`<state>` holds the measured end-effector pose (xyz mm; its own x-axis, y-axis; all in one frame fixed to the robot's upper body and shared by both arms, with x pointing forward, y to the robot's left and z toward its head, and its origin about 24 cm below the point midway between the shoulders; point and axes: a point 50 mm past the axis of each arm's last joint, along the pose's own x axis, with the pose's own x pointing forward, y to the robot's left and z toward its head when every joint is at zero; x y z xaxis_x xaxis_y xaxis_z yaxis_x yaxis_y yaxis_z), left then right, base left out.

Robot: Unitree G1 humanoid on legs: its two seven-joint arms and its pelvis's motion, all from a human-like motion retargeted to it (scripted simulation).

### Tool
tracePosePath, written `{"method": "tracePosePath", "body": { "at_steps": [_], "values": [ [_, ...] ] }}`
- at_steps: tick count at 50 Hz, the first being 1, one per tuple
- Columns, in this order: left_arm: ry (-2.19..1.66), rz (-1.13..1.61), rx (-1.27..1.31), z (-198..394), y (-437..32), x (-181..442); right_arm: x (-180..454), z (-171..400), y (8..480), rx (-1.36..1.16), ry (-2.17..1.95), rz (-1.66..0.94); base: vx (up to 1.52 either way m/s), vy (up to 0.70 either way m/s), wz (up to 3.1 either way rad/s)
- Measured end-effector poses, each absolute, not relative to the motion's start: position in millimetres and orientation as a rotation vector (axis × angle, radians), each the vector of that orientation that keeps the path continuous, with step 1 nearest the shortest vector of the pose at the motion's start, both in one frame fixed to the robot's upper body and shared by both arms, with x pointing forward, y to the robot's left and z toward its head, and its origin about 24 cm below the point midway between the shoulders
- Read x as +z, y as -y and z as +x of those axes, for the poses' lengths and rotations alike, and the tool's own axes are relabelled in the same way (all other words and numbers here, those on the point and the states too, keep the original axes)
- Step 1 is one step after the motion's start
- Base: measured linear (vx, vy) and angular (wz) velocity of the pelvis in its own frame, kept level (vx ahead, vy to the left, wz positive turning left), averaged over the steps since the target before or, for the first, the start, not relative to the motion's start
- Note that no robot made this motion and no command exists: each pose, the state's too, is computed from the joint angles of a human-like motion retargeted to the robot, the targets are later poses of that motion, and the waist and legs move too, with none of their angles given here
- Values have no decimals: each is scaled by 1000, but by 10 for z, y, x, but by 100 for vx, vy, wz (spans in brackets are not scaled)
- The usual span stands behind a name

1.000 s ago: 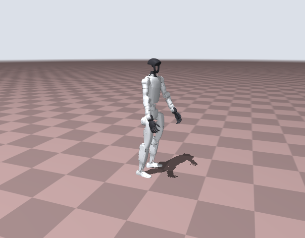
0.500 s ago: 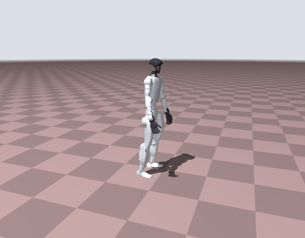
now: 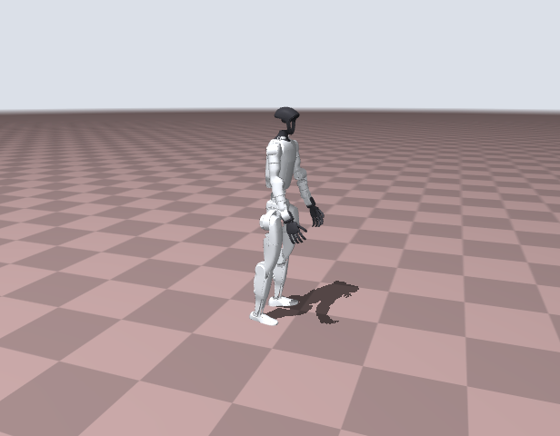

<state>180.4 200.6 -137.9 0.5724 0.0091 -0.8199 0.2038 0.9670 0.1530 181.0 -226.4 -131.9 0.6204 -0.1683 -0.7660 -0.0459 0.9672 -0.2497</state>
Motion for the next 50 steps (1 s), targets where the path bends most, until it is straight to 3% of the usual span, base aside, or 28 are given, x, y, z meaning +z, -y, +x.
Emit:
{"method": "tracePosePath", "body": {
  "at_steps": [30,50],
  "values": [
    [-990,299,-180,1717,-1995,-1419,-1431,1560,2263,-75,-979,-207,0,0,0],
    [-979,307,-174,1731,-2022,-1406,-1383,1706,2172,-73,-918,-199,0,0,0]
  ]
}}
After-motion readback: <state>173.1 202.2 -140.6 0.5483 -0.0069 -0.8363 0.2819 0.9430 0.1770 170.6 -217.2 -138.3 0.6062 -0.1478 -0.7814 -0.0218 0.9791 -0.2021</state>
